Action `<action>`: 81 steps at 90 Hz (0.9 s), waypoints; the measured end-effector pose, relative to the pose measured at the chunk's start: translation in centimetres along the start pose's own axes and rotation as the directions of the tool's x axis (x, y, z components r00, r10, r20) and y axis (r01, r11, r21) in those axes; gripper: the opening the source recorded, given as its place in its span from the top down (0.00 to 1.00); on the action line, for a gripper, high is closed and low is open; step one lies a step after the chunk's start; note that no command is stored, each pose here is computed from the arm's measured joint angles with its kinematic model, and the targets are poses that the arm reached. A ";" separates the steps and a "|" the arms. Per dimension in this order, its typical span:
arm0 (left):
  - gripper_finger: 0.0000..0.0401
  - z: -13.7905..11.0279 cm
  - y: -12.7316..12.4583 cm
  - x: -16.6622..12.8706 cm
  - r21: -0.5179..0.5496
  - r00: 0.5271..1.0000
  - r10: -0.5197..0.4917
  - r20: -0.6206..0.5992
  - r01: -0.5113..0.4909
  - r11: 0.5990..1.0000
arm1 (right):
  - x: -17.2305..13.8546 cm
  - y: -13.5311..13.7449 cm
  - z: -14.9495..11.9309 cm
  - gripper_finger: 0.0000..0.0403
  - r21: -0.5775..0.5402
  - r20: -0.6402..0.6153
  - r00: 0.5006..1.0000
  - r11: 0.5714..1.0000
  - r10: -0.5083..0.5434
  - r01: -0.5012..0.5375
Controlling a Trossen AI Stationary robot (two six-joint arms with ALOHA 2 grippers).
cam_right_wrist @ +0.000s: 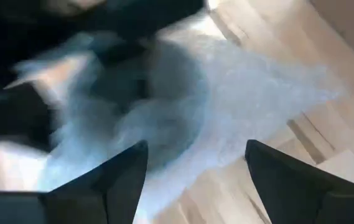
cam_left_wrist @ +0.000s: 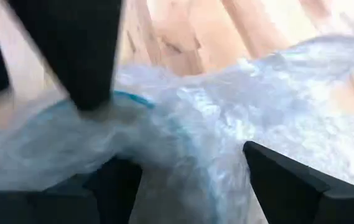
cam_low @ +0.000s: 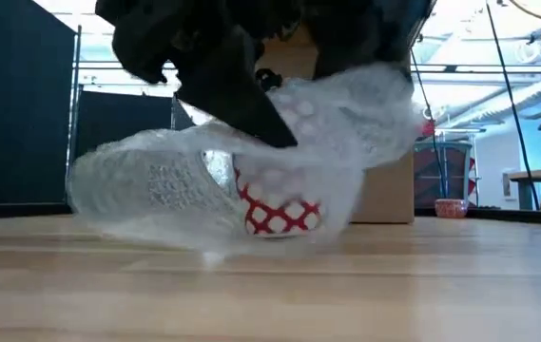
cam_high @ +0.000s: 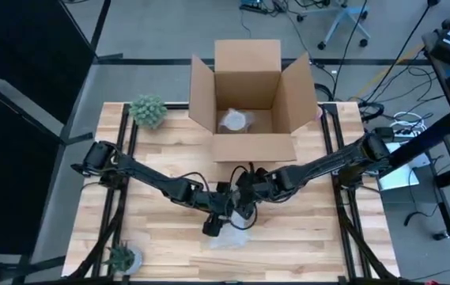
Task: Wrap mug
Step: Wrap the red mug with the bubble wrap
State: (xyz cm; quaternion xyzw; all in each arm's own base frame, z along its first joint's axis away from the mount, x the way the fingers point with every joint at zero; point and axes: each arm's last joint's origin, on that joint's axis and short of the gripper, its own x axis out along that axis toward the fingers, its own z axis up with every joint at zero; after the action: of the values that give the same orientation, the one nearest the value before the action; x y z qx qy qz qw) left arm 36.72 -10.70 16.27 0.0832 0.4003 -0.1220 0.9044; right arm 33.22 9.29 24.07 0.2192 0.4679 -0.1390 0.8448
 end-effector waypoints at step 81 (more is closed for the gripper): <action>0.34 0.0 -0.1 -0.1 0.002 1.000 -0.010 0.005 0.010 1.000 | 2.8 4.2 -1.3 0.36 -0.617 0.174 0.979 0.787 0.103 0.027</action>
State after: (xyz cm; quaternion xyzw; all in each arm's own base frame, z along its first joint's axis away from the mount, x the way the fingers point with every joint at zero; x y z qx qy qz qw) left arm 36.65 -10.79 16.32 0.0818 0.3984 -0.1272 0.9047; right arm 35.63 13.46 22.08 -0.0737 0.3965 0.0172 0.9149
